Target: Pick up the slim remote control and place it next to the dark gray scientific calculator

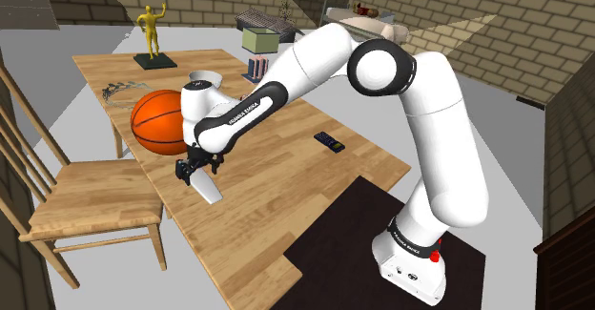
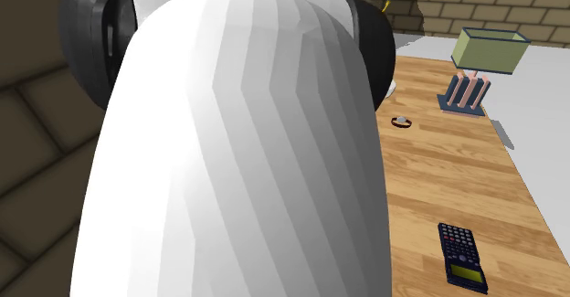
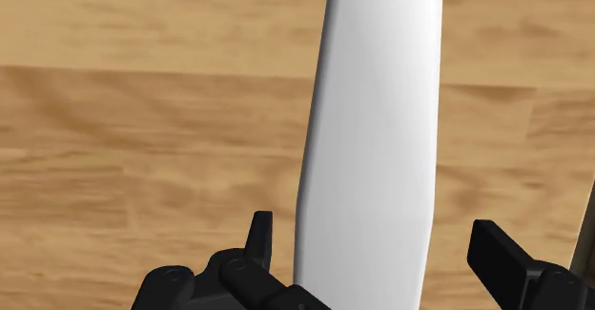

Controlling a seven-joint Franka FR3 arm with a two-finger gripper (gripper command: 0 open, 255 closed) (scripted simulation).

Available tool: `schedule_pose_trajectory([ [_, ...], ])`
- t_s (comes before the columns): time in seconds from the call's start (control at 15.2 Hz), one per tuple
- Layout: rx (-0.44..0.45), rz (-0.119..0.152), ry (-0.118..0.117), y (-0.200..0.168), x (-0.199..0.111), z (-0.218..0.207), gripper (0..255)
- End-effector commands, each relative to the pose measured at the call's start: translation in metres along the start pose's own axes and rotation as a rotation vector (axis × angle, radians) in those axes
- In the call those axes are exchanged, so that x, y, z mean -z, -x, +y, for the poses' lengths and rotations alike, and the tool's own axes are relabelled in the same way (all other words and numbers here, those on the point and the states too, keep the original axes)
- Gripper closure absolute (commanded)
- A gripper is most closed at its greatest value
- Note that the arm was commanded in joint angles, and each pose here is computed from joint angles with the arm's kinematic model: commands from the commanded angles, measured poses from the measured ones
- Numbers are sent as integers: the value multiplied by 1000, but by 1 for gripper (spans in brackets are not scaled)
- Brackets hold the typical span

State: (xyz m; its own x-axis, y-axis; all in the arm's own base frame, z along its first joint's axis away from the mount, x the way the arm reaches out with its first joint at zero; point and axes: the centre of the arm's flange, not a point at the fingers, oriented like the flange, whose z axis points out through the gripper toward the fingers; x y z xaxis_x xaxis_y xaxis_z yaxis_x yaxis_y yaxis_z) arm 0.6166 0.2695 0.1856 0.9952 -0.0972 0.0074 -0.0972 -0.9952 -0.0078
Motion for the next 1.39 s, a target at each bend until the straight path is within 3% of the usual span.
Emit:
schedule_pose_trajectory([
  [0.0,0,0,0,1,-10,0,0],
  [0.59,0,0,0,1,-19,0,0],
  [0.66,0,0,0,1,-19,0,255],
  [1.32,0,0,0,1,-13,0,255],
])
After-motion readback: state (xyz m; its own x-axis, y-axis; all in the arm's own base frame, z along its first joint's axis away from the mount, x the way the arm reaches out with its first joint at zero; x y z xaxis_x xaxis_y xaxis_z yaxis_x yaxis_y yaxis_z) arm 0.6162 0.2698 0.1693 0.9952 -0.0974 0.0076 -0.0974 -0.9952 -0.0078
